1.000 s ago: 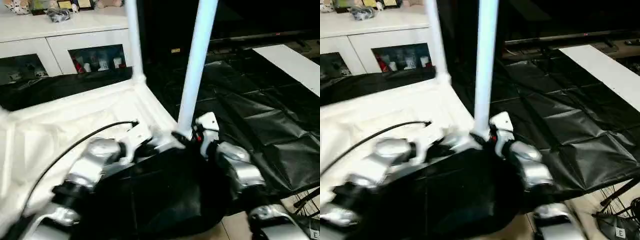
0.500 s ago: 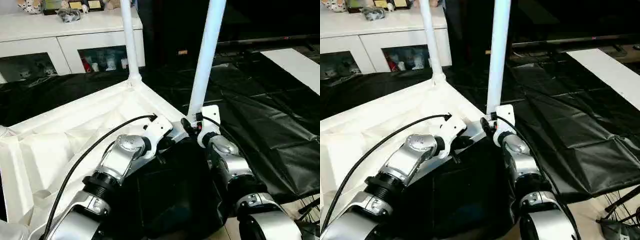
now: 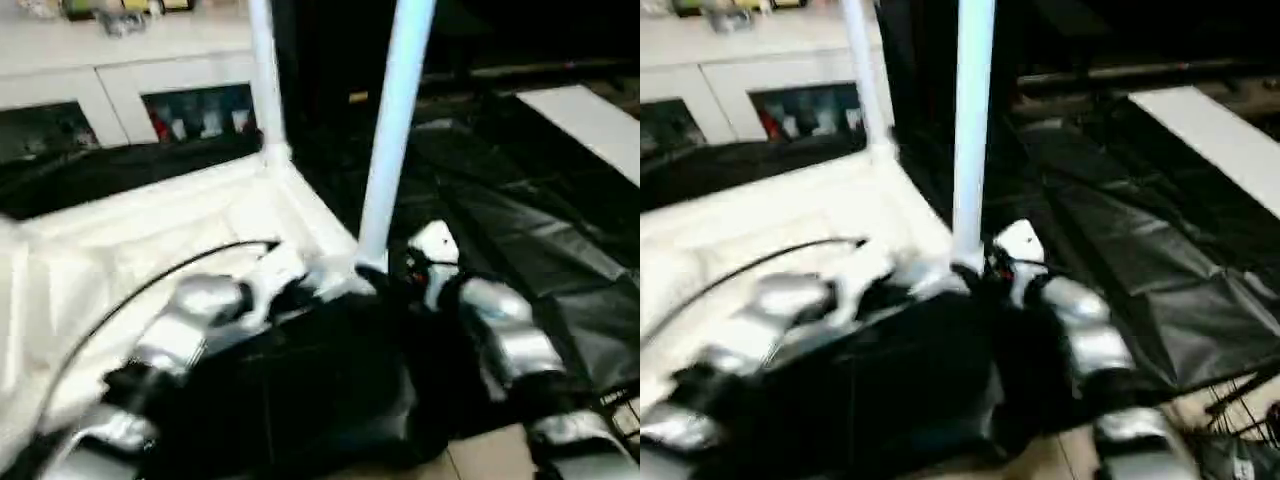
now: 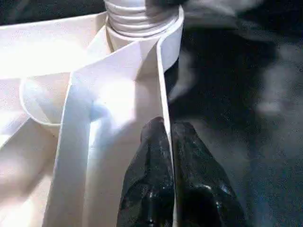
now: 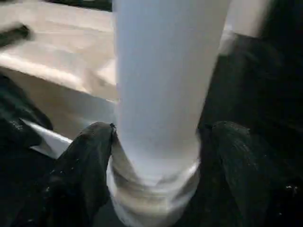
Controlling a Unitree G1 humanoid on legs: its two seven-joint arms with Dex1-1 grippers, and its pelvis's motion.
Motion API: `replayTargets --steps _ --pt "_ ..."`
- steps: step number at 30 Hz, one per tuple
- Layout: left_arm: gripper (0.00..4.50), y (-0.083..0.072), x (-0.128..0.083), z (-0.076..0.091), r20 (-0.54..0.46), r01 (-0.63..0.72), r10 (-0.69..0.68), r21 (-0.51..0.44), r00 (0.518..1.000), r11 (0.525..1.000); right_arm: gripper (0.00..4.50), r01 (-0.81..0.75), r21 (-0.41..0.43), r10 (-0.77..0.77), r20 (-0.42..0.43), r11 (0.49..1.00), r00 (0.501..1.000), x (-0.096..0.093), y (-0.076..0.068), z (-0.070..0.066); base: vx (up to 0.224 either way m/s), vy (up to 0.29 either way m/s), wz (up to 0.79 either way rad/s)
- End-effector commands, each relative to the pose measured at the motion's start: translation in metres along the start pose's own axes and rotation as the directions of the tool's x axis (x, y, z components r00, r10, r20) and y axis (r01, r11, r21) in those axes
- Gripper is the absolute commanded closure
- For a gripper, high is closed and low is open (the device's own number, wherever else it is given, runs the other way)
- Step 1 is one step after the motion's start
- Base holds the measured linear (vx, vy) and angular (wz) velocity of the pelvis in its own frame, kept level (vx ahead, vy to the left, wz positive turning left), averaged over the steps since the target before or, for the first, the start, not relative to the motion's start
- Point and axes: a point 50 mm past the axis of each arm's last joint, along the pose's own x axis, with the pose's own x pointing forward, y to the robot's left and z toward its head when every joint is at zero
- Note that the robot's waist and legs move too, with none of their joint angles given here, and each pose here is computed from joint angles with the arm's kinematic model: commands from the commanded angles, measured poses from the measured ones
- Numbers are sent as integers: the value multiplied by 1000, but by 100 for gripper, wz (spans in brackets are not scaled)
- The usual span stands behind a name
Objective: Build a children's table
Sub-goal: Rotate leg to tighten
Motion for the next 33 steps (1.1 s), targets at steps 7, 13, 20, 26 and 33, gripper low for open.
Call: replayTargets --steps 7,13,20,26,33 --pt "450 -11 -15 -5 21 177 -177 -31 984 984 90 -185 -60 182 -53 981 982 -16 1 3 0 0 0" --pt "450 -9 -12 -5 21 182 -181 -23 983 983 90 -231 -64 223 -109 971 969 -19 2 -5 0 0 0" --pt "450 -6 -11 -1 30 177 -176 -21 984 984 130 -258 -42 252 -109 965 961 -17 3 -4 0 0 0" --pt "450 -6 -11 -2 28 175 -174 -24 984 984 173 -275 -18 271 -117 961 955 -14 3 -7 0 0 0" --pt "450 -7 -11 -3 31 176 -175 -30 984 984 182 -277 -7 274 -107 961 956 -10 3 -7 0 0 0"
